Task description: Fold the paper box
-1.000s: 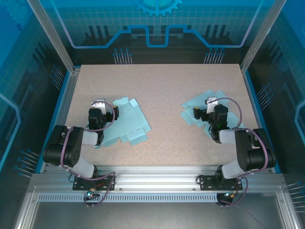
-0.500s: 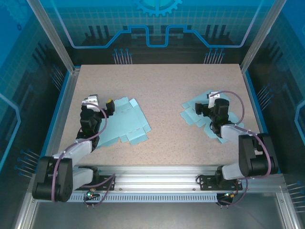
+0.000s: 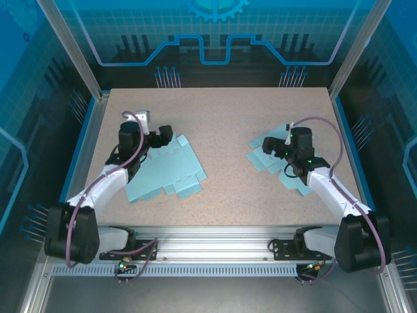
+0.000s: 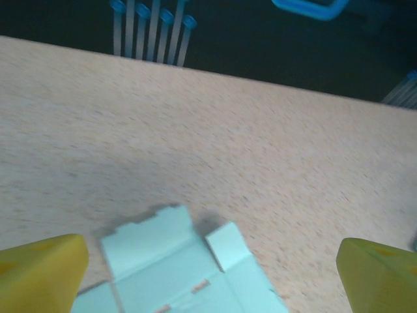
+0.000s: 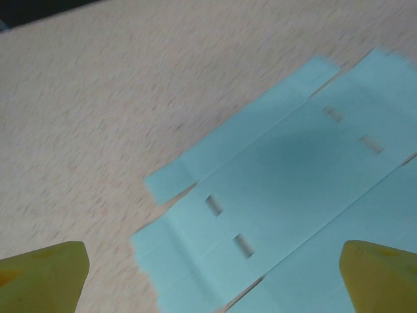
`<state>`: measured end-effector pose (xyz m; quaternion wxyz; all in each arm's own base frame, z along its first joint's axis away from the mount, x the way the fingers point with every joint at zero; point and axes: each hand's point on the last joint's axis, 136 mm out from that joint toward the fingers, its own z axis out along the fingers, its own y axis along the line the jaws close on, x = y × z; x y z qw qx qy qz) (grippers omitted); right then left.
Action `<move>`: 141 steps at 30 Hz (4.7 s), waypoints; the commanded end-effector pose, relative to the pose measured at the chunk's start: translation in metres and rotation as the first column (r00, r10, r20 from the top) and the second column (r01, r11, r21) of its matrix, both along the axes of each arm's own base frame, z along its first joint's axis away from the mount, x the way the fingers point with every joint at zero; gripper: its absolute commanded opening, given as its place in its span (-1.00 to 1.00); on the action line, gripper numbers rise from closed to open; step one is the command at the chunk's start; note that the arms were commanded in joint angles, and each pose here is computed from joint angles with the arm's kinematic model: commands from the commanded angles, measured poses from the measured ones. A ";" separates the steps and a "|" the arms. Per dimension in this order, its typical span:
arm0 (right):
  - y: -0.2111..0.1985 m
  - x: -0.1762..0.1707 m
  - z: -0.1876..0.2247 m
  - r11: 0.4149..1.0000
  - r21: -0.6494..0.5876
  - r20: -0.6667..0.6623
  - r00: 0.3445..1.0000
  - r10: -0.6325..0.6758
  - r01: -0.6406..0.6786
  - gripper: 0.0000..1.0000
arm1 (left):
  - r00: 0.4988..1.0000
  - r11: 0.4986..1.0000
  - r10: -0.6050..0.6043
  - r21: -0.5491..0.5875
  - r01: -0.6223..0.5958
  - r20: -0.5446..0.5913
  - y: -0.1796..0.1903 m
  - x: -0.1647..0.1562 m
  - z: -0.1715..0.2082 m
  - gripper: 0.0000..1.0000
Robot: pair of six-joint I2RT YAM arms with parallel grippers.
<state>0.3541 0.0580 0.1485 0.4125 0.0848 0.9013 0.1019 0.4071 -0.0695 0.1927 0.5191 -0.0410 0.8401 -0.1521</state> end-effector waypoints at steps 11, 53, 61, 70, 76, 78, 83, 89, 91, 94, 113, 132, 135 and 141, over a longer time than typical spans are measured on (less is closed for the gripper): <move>0.085 -0.032 -0.007 0.970 0.159 -0.149 0.967 0.208 -0.184 1.00 | 0.771 0.865 -0.435 0.020 0.501 -0.464 -0.064 0.041 -0.062 0.98; 0.318 -0.049 -0.130 0.720 0.510 -0.366 0.640 0.676 -0.470 -0.09 | 0.834 0.914 -0.355 0.031 0.405 -0.423 -0.040 0.046 -0.063 0.98; 0.312 -0.039 -0.127 0.741 0.413 -0.382 0.638 0.669 -0.530 -0.95 | 0.842 0.913 -0.352 0.047 0.405 -0.409 -0.037 0.047 -0.056 0.98; 0.265 -0.009 -0.038 0.640 -0.017 -0.313 0.613 0.726 -0.768 -1.00 | 0.866 0.877 -0.416 0.130 0.463 -0.278 -0.040 0.049 -0.013 0.98; 0.230 -0.007 0.008 0.482 -0.204 -0.292 0.523 0.801 -0.852 -1.00 | 0.821 0.792 -0.558 0.215 0.571 -0.124 -0.056 0.040 0.025 0.97; 0.218 -0.005 0.022 0.457 -0.234 -0.266 0.509 0.819 -0.858 -1.00 | 0.801 0.766 -0.592 0.244 0.595 -0.095 -0.057 0.038 0.034 0.94; 0.201 -0.010 0.056 0.406 -0.218 -0.172 0.444 0.879 -0.888 -1.00 | 0.748 0.721 -0.661 0.233 0.653 -0.050 -0.050 0.033 0.047 0.83; 0.187 -0.012 0.060 0.342 -0.231 -0.208 0.389 0.897 -0.911 -1.00 | 0.664 0.644 -0.746 0.209 0.736 -0.041 -0.050 0.015 0.054 0.84; 0.183 -0.009 0.057 0.333 -0.235 -0.245 0.387 0.889 -0.913 -1.00 | 0.648 0.629 -0.761 0.217 0.746 -0.019 -0.053 0.010 0.061 0.84; 0.179 -0.001 0.055 0.318 -0.252 -0.293 0.385 0.875 -0.914 -1.00 | 0.623 0.615 -0.780 0.250 0.748 0.057 -0.060 0.005 0.079 0.85; 0.196 0.027 0.061 0.197 -0.311 -0.382 0.312 0.870 -0.930 -1.00 | 0.449 0.372 -0.892 0.654 0.659 0.056 -0.107 0.002 0.074 0.54; 0.209 0.026 0.062 0.143 -0.314 -0.392 0.265 0.881 -0.939 -1.00 | 0.414 0.210 -0.902 0.716 0.666 -0.120 -0.130 0.026 0.034 0.00; 0.208 0.028 0.059 0.148 -0.311 -0.398 0.270 0.877 -0.939 -1.00 | 0.419 0.206 -0.899 0.724 0.658 -0.125 -0.130 0.026 0.034 -0.19; 0.205 0.033 0.057 0.167 -0.306 -0.396 0.285 0.873 -0.937 -1.00 | 0.443 0.170 -0.882 0.766 0.619 -0.162 -0.130 0.028 0.028 -0.63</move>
